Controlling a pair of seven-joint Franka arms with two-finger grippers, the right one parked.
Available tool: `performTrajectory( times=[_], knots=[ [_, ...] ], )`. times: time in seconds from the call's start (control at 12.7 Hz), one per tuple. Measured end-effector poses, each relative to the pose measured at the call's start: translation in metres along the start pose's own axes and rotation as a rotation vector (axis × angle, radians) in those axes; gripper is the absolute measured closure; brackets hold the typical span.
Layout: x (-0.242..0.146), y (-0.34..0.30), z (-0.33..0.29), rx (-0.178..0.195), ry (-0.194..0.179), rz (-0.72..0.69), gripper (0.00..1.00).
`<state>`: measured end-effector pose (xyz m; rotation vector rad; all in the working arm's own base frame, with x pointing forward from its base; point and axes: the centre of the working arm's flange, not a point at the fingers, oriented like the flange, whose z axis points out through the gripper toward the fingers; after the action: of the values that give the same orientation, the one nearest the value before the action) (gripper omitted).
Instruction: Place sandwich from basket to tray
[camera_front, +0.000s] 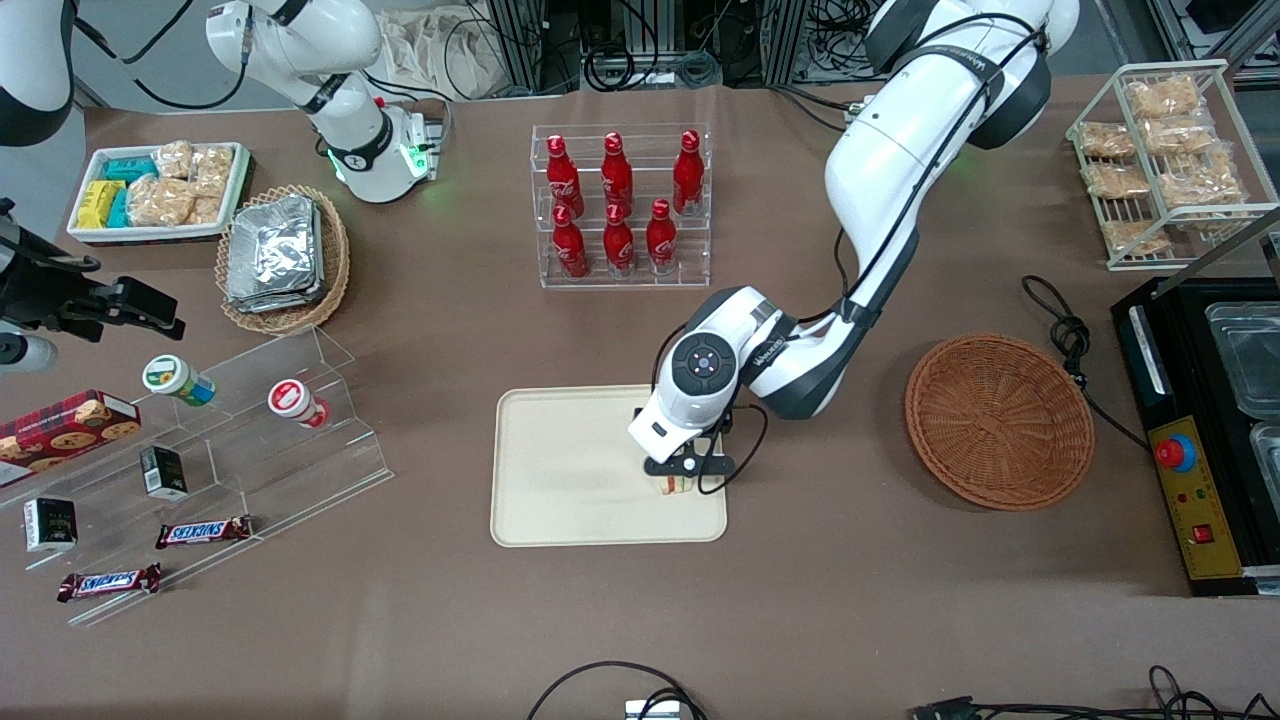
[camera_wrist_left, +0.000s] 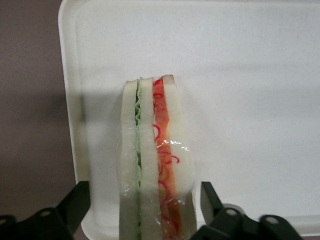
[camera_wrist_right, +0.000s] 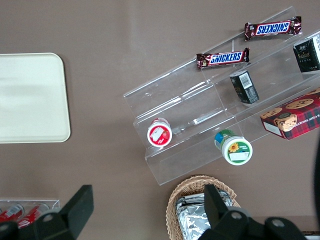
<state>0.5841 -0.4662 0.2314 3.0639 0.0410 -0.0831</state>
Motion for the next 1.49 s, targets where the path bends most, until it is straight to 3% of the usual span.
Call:
performTrajectory(
  times=[0.24, 0.47, 1.02, 1.49],
  knots=[
    [0.006, 0.002, -0.011, -0.016, 0.022, -0.047, 0.00],
    [0.021, -0.005, -0.051, -0.021, 0.078, -0.108, 0.00],
    [0.037, -0.074, -0.212, 0.053, 0.160, -0.222, 0.00],
    [0.049, -0.155, -0.279, 0.104, 0.161, -0.291, 0.00]
  ],
)
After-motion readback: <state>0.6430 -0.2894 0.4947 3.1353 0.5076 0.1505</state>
